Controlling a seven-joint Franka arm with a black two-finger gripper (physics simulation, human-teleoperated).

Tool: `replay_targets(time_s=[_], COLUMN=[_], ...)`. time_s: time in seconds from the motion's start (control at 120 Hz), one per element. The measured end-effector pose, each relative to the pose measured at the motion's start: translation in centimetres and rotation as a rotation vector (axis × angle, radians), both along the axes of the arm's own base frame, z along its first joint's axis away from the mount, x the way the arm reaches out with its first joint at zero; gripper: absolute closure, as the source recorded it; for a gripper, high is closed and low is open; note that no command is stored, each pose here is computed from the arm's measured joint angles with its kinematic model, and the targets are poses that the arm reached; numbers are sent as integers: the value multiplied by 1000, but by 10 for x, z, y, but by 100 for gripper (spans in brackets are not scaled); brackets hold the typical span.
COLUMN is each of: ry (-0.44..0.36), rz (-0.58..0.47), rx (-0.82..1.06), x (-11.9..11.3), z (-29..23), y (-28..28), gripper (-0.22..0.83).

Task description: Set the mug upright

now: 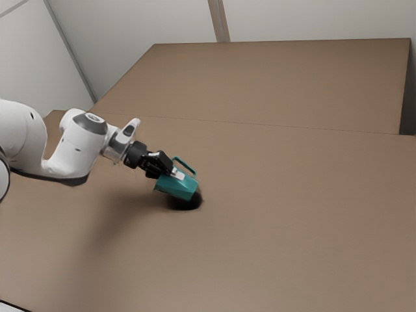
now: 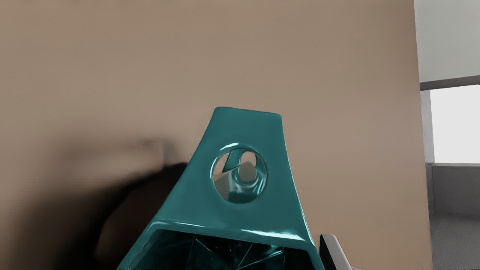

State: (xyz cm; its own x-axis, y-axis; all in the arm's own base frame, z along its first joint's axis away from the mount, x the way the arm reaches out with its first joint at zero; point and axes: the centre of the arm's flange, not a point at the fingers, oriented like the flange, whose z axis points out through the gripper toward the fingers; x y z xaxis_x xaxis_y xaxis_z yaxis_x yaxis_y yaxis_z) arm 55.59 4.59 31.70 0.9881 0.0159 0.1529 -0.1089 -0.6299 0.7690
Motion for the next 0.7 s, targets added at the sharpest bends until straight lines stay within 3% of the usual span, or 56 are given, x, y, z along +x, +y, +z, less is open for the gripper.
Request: replay_targets(time_s=[0.192, 0.342, 0.55, 0.7], ry=[-74, -93, -75, -74], rz=[-78, -233, -434, -466], rx=[110, 327, 647, 785], x=[0, 4, 4, 4], z=[56, 93, 102, 93], y=[1, -15, -61, -72], gripper=[77, 78, 79, 79])
